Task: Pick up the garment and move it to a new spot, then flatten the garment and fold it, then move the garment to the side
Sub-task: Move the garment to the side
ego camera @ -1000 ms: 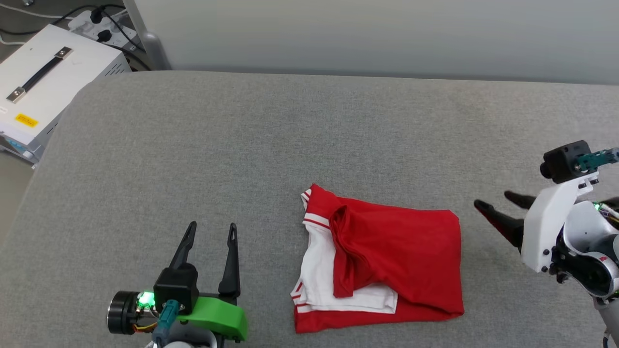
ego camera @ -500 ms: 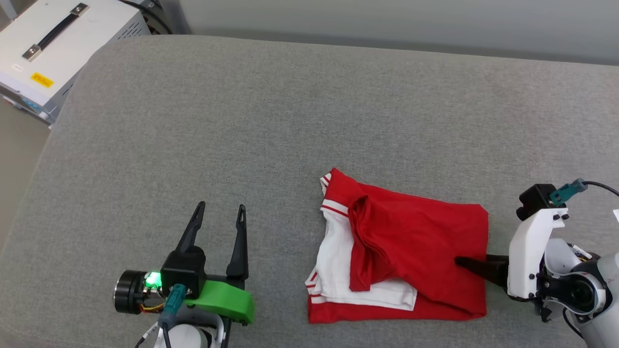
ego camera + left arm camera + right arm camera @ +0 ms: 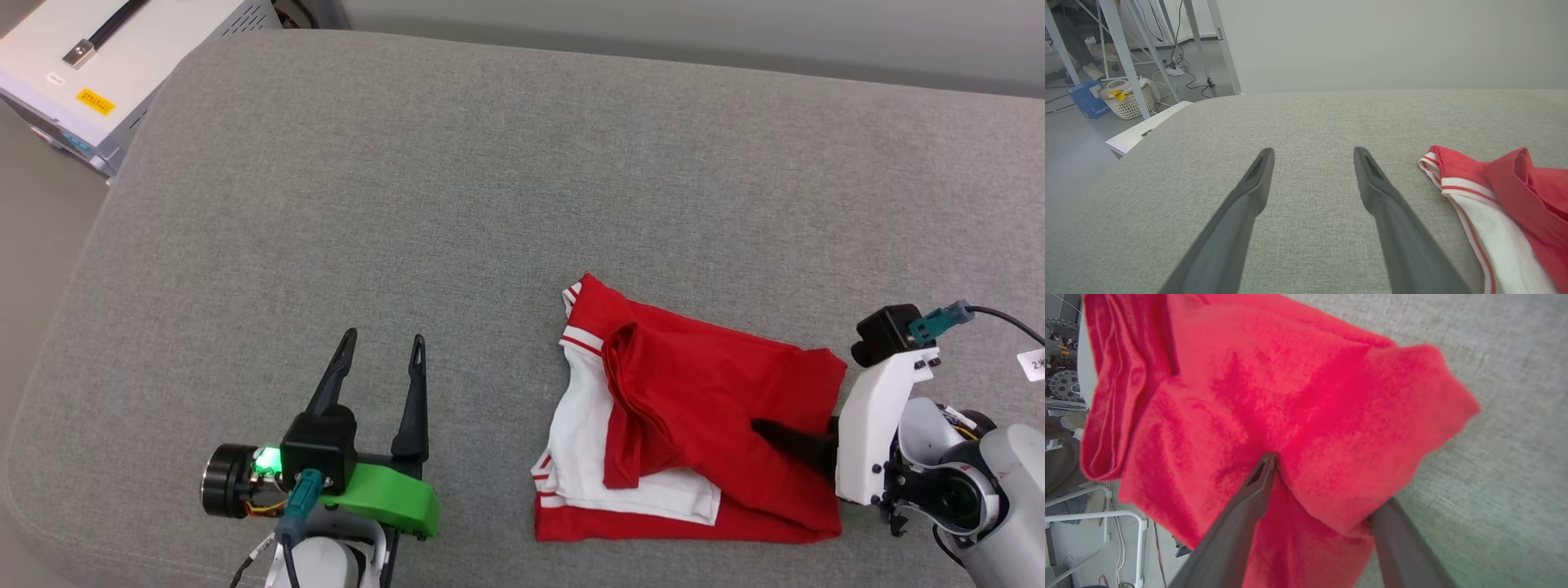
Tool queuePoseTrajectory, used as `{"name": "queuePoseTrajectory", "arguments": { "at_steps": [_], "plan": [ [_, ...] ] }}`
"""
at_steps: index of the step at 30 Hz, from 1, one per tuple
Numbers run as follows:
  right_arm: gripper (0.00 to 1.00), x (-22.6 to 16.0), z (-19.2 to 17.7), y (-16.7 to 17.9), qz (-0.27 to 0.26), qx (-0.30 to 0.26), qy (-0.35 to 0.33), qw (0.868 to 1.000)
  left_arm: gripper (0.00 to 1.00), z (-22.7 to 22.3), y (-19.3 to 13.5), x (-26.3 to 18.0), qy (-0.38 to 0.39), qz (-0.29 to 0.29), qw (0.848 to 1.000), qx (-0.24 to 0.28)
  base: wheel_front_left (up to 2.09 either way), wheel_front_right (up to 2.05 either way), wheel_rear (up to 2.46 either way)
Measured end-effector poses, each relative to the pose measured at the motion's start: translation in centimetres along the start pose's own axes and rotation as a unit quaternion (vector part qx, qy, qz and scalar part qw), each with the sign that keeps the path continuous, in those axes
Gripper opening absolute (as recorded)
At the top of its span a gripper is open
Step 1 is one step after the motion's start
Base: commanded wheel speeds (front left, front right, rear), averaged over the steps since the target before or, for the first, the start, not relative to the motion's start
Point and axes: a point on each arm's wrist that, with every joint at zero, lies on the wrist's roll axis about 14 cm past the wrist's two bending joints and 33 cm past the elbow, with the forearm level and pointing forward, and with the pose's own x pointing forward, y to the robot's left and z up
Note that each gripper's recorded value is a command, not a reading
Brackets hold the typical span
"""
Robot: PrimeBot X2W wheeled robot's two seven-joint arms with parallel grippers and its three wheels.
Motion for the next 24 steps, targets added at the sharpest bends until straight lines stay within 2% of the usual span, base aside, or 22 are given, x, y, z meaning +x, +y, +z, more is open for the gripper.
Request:
{"name": "queuePoseTrajectory", "arguments": {
  "at_steps": [8,14,20,24],
  "plan": [
    [0.00,-0.7,1.8,0.8,-0.002,-0.045,-0.051,0.998,1.00,0.5,-0.2,0.0,-0.008,-0.002,1.000,-0.001,0.00,0.00,0.00],
    [0.00,-3.3,4.6,0.8,-0.023,-0.113,-0.108,0.987,1.00,0.8,-0.9,0.3,-0.014,-0.010,1.000,-0.003,0.00,0.00,0.00],
    [0.00,-7.7,5.6,-1.7,-0.092,-0.189,-0.126,0.969,1.00,1.1,-2.8,1.0,-0.020,-0.039,0.999,-0.010,0.00,0.00,0.00],
    [0.00,-10.9,5.7,-3.9,-0.138,-0.194,-0.137,0.962,1.00,1.3,-4.8,1.8,-0.026,-0.068,0.997,-0.015,0.00,0.00,0.00]
  ]
}}
